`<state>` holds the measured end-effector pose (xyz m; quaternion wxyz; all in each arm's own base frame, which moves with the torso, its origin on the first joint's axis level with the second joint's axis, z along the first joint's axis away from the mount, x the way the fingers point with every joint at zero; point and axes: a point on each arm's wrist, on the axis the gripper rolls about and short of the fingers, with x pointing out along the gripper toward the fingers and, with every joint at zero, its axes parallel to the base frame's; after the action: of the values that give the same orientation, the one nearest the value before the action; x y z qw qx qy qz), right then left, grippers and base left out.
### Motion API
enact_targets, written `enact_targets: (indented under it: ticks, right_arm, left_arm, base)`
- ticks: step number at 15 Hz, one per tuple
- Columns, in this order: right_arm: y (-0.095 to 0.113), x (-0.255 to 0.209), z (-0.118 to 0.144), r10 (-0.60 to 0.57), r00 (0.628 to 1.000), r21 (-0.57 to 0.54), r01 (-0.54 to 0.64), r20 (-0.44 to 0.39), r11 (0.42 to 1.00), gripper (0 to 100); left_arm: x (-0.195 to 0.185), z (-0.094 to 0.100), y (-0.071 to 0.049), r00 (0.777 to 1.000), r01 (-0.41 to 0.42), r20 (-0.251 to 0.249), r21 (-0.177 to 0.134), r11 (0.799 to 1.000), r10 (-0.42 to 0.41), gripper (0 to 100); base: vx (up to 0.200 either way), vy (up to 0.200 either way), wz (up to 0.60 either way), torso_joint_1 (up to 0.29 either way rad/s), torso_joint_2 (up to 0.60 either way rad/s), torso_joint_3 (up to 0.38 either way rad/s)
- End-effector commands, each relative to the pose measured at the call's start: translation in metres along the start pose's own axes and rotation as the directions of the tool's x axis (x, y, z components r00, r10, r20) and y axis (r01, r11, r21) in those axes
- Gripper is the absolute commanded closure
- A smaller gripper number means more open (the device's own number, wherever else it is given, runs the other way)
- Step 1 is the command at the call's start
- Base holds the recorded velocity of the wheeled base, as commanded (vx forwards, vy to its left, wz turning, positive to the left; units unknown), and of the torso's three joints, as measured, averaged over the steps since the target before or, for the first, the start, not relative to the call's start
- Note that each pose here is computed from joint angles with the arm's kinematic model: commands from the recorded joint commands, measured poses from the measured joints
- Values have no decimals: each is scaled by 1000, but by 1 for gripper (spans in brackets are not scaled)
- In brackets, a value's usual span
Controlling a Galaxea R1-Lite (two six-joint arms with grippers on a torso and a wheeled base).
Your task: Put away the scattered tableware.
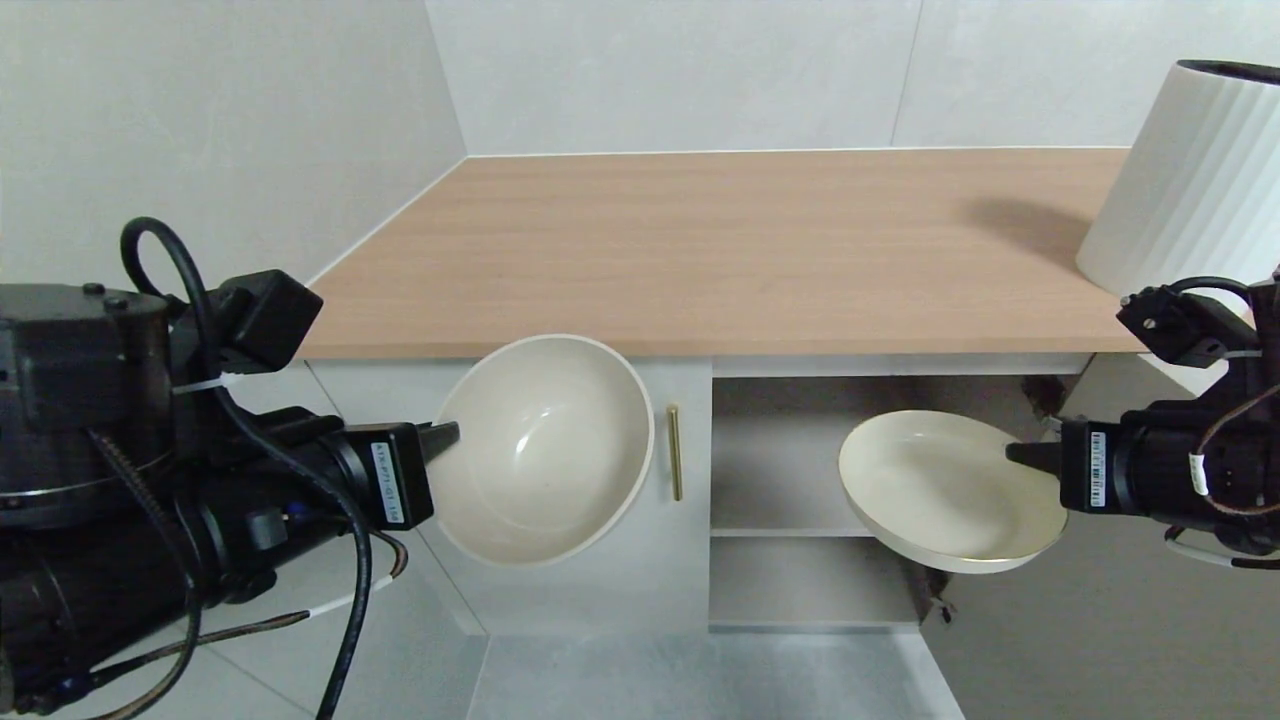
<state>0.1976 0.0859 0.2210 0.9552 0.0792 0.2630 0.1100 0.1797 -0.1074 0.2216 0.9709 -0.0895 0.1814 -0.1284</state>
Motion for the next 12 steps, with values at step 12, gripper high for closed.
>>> enact_targets:
  ticks: [12]
  right_arm:
    - [-1,3,-4,-6,1000,-22,5,-12,1000,100]
  left_arm:
    - [2,-2,0,1000,-2,-11,2,1000,2,100]
  base:
    - [0,0,0,-160,393,225]
